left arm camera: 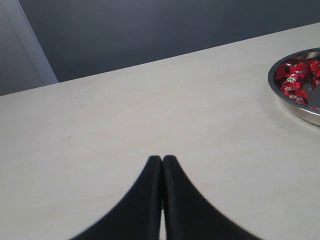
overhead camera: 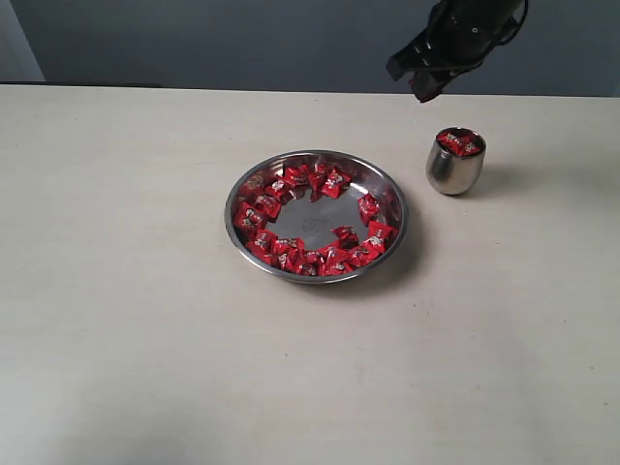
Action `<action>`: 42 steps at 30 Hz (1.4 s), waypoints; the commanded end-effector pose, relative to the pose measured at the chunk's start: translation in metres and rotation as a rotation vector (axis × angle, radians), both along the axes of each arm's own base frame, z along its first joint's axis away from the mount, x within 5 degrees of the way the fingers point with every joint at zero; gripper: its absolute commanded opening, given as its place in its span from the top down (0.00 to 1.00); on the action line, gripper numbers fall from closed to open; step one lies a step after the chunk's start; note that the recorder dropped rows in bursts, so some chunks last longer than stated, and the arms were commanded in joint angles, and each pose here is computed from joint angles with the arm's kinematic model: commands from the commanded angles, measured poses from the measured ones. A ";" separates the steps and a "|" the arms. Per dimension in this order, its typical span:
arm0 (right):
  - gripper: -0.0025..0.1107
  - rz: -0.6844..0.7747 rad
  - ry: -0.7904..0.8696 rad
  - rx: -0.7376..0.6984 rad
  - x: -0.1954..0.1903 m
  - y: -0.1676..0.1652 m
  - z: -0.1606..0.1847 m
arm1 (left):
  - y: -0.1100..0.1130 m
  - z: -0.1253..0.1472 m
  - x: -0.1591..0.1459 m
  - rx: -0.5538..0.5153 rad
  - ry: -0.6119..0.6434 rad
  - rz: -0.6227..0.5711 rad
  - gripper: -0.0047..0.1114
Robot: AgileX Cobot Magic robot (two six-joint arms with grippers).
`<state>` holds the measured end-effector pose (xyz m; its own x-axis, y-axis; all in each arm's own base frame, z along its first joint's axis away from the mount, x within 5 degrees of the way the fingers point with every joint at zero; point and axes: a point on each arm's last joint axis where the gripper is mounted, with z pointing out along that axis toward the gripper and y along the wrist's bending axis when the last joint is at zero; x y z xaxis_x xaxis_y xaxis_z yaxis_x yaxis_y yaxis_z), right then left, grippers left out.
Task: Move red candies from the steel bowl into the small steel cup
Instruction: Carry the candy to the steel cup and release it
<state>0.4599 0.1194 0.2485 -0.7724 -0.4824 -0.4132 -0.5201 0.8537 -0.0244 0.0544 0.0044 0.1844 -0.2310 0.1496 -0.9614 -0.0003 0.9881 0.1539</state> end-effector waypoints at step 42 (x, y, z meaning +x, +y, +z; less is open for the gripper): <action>0.73 -0.129 0.193 -0.138 0.008 -0.050 -0.053 | 0.000 0.001 0.000 -0.003 -0.012 0.000 0.96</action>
